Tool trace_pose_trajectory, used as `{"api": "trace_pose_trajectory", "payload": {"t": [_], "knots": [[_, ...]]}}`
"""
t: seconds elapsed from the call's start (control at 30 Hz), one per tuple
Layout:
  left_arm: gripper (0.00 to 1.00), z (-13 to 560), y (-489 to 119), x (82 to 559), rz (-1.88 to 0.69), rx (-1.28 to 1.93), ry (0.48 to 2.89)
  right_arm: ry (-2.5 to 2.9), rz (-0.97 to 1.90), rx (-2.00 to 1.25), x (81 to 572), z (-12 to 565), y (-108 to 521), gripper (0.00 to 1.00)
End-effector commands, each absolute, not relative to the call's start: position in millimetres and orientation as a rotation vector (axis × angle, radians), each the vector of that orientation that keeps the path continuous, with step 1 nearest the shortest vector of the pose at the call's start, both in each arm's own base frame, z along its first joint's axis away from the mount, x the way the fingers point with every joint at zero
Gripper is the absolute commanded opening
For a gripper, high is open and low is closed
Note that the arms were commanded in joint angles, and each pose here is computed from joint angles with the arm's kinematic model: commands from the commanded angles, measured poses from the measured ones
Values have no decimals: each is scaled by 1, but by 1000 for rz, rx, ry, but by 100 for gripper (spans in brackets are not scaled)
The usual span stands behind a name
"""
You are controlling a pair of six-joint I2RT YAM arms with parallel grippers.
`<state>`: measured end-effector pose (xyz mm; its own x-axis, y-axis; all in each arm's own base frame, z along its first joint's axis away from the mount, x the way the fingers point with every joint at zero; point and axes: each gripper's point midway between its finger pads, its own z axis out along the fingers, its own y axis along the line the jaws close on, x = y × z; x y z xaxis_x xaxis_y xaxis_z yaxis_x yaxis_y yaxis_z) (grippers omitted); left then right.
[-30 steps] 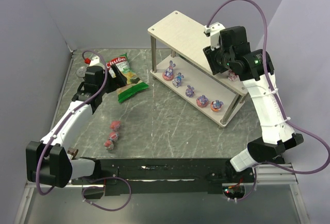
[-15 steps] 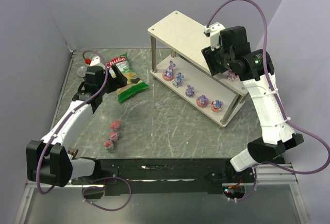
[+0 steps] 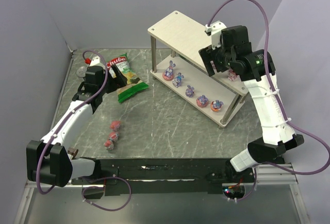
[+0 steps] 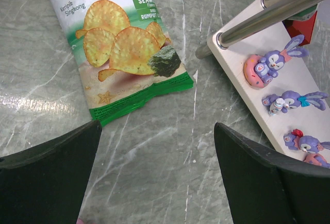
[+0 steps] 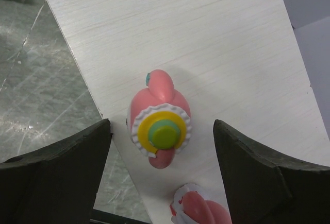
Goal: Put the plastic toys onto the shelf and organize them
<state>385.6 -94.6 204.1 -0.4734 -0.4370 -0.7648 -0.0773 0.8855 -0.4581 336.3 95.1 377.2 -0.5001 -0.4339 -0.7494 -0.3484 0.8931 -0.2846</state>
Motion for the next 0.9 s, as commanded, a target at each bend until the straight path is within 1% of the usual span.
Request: {"api": "trace_pose_trajectory", "payload": {"t": [0.0, 0.27, 0.47, 0.6, 0.63, 0.7, 0.8, 0.87], "knots": [[96, 230, -100, 393, -488, -354, 1966, 1995, -104, -512, 331, 422, 92, 89], [96, 234, -100, 391, -492, -353, 1960, 1773, -9, -567, 320, 477, 124, 98], [96, 233, -86, 387, -422, -409, 1952, 1625, 89, -743, 305, 488, 189, 99], [96, 222, -70, 377, -352, -489, 1976, 1540, 229, -890, 286, 475, 254, 99], [96, 219, -66, 370, -337, -506, 1988, 1523, 286, -962, 273, 462, 279, 99], [96, 207, -53, 363, -292, -569, 2003, 1492, 370, -999, 264, 453, 311, 99], [96, 201, -31, 348, -243, -667, 1994, 1459, 522, -1147, 232, 417, 371, 98], [96, 199, -21, 340, -225, -714, 1984, 1474, 583, -1255, 213, 377, 406, 97]]}}
